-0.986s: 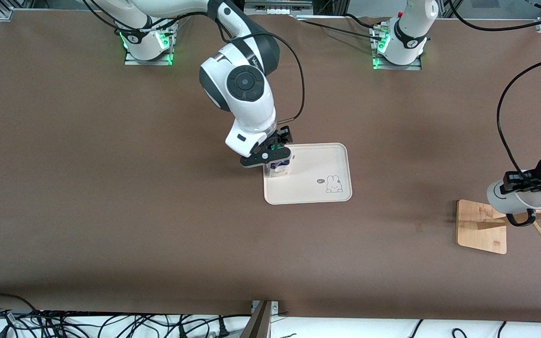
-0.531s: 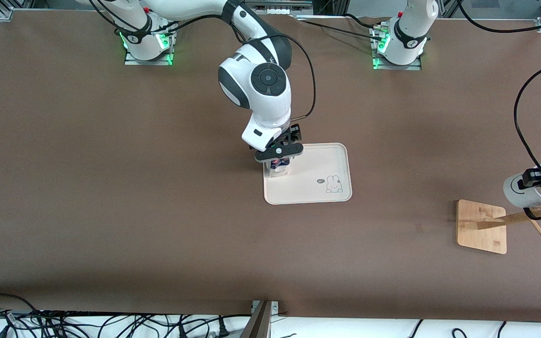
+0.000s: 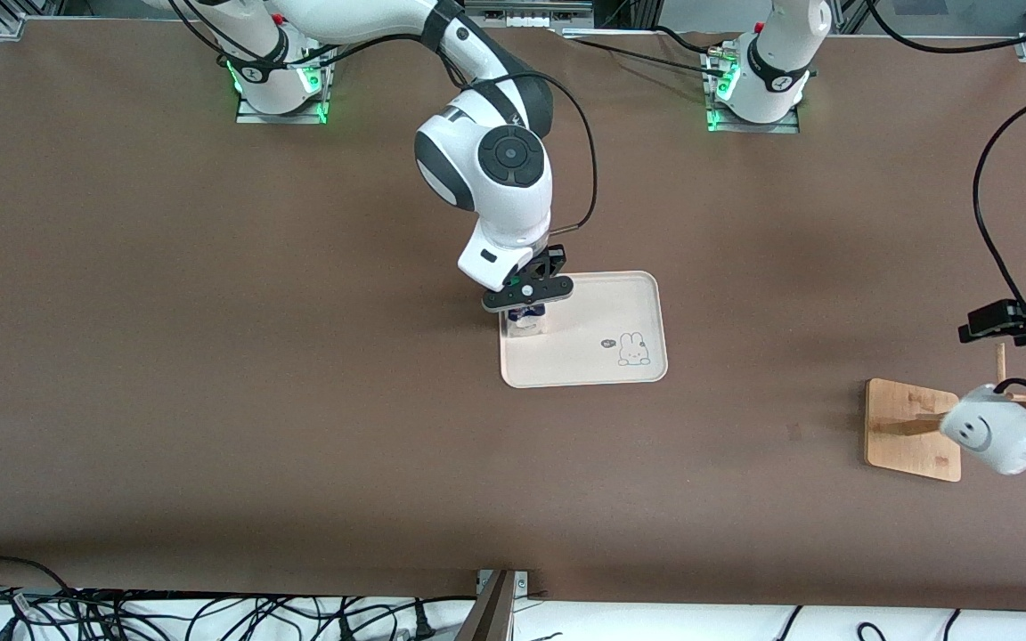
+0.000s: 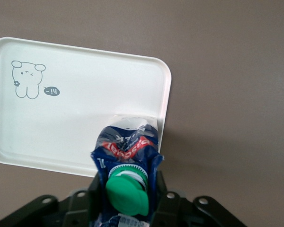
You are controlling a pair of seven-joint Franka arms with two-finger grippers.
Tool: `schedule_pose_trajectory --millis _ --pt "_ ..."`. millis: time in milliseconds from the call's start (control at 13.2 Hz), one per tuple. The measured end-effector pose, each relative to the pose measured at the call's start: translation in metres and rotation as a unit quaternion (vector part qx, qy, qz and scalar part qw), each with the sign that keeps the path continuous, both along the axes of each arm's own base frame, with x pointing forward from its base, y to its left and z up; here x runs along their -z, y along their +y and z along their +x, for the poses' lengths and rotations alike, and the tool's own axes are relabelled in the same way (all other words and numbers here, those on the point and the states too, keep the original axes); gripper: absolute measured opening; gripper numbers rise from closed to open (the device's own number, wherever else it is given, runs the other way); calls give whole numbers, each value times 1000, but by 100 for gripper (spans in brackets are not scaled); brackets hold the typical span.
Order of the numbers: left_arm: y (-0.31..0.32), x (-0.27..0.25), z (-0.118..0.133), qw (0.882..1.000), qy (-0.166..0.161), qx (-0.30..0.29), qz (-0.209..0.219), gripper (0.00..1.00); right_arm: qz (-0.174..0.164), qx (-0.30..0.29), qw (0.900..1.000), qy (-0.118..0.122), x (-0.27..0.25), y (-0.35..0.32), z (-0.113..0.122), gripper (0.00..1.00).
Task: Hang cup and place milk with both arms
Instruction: 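Carry the milk carton with the right gripper away from the tray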
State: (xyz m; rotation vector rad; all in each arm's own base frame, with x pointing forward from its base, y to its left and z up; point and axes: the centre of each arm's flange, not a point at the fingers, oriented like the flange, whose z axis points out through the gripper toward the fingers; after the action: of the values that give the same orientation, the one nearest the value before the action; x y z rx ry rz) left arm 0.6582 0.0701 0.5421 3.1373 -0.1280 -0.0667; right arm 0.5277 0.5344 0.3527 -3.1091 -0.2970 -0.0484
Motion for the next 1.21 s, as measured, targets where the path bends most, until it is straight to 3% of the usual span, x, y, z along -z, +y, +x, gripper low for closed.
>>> schedule_pose_trajectory --millis 152,379,531,759,910,1062,1214 --pt "-47 -25 -12 999 3 36 20 100 1 2 1000 -2 -5 -2 3 40" --pt "-70 -31 -19 998 12 54 19 100 -8 6 1000 2 -31 -14 11 40" --pt "-73 -26 -19 998 17 58 17 100 -7 3 1000 2 -68 -45 31 40" --pt "-77 -24 -19 998 17 61 16 100 4 -18 1000 11 -112 -140 83 41" --pt "-79 -25 -21 998 0 62 13 100 13 -38 999 24 -120 -219 113 41" --pt "-79 -21 -35 998 -26 57 9 100 10 -61 997 39 -112 -296 129 41" --pt "-78 -21 -61 998 -31 50 11 100 0 -67 996 57 -93 -363 136 41"
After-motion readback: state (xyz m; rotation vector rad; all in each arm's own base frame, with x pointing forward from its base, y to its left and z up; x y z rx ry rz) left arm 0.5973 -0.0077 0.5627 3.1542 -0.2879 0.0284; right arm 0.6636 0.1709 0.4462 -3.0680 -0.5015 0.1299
